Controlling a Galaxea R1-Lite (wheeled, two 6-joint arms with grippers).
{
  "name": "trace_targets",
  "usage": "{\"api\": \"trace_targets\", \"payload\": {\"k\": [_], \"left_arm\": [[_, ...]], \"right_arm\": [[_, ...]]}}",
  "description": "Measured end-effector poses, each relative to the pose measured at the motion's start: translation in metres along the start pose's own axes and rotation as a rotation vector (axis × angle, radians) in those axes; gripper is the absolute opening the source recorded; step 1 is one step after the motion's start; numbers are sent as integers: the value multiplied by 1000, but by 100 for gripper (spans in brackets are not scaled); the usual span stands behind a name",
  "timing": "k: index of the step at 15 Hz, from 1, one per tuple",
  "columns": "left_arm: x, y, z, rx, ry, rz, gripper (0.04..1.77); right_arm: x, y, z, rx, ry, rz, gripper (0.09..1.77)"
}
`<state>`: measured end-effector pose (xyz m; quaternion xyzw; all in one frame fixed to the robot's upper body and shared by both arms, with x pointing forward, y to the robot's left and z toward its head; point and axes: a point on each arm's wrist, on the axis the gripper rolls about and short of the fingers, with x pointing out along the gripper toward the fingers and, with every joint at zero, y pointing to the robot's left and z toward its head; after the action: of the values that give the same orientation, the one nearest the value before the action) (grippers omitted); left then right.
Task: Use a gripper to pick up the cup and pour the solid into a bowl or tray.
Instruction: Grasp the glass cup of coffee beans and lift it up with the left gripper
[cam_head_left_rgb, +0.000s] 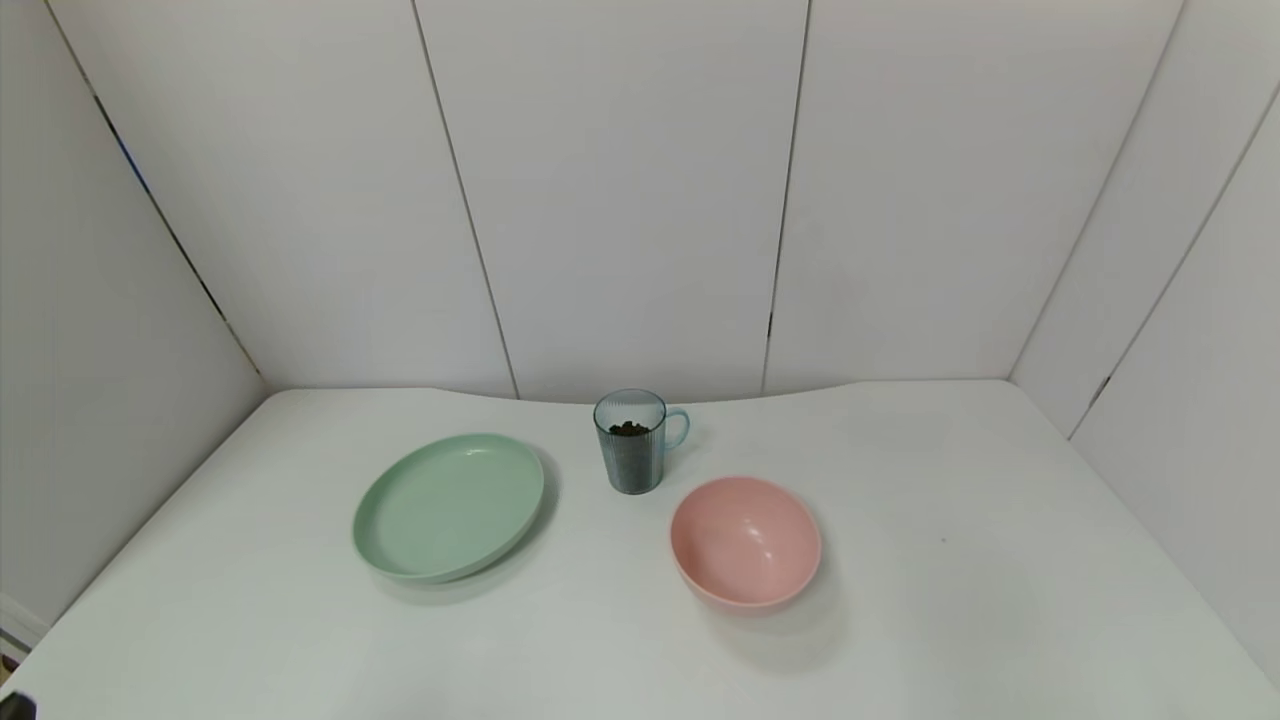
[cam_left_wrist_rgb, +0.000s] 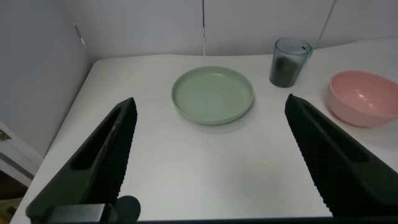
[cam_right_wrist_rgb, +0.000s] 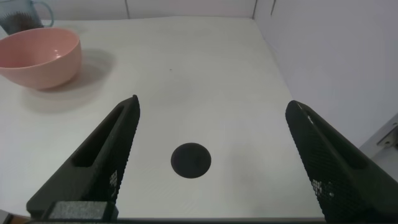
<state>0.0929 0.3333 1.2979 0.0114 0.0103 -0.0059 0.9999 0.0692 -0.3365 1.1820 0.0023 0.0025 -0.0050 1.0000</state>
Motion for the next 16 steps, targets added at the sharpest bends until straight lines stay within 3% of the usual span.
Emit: {"api": "trace_targets", "payload": {"k": [3, 7, 11, 16], "left_arm": [[43, -1, 34, 3, 109, -84, 172], [118, -3, 44, 49, 245, -246, 172], [186, -17, 26, 71, 315, -362, 172], [252, -57, -14, 103, 374, -495, 172]], "right_arm": [[0, 0, 0, 0, 0, 0, 171], [0, 0, 0, 0, 0, 0, 171], [0, 0, 0, 0, 0, -1, 171], [0, 0, 0, 0, 0, -1, 171]]}}
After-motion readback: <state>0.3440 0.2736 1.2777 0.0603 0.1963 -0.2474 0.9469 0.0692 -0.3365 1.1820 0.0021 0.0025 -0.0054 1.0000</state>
